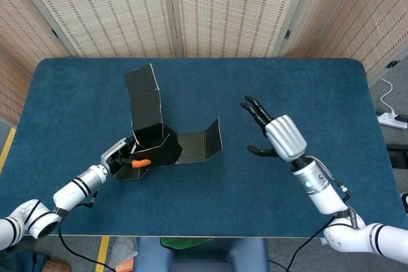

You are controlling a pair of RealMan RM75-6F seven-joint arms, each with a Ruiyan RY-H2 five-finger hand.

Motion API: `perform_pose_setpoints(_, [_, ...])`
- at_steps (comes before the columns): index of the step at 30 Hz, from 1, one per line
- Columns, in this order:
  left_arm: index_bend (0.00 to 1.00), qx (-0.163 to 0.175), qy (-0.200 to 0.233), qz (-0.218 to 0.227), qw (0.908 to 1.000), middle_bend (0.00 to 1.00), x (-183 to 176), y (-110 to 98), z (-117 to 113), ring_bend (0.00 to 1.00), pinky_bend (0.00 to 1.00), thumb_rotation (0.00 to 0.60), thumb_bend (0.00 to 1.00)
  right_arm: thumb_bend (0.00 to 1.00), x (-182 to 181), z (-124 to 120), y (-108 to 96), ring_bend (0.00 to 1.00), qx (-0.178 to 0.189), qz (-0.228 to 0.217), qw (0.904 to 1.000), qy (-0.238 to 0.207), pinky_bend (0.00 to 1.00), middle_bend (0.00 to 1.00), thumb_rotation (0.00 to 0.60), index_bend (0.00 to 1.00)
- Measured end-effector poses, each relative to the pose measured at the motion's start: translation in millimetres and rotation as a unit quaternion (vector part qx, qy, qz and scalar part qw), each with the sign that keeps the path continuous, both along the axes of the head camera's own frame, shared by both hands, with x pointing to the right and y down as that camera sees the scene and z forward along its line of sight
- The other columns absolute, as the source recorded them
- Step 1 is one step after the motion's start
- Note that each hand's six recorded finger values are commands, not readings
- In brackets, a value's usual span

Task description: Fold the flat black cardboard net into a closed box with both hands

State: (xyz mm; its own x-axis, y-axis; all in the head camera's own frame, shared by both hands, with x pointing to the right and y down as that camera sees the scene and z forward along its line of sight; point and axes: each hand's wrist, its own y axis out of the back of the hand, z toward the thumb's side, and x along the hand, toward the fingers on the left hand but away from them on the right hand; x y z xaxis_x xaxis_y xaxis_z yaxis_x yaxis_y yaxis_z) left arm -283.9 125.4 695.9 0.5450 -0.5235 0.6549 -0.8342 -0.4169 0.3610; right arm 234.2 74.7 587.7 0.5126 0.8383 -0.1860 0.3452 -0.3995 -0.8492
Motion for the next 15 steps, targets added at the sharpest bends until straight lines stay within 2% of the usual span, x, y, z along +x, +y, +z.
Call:
perform_pose_setpoints(3, [0.31,-0.019,0.040,-0.030,0.9985,0.32,-1.7,-4.9,-11.3,0.56,0.65,0.600,0.20,0.14,10.1,1.6,3.1,0.68,-0.012,0.015,0.9994,-0.027,1.00,0.00,0.600,0.00])
perform_pose_setpoints(7, [0.31,-0.038,0.079,-0.051,0.9948,0.32,0.5,-8.5,-24.3,0.56,0.65,0.600,0.20,0.14,-0.6,8.7,6.3,0.68,-0.026,0.022,0.9969,-0.070,1.00,0.00,0.600,0.00])
perform_pose_setpoints(15, [0.31,-0.049,0.091,-0.050,0.9934,0.32,10.2,-8.0,-29.1,0.56,0.65,0.600,0.20,0.10,-61.3,17.9,4.1,0.69,-0.019,0.017,0.9900,-0.138,1.00,0.01,0.600,0.00])
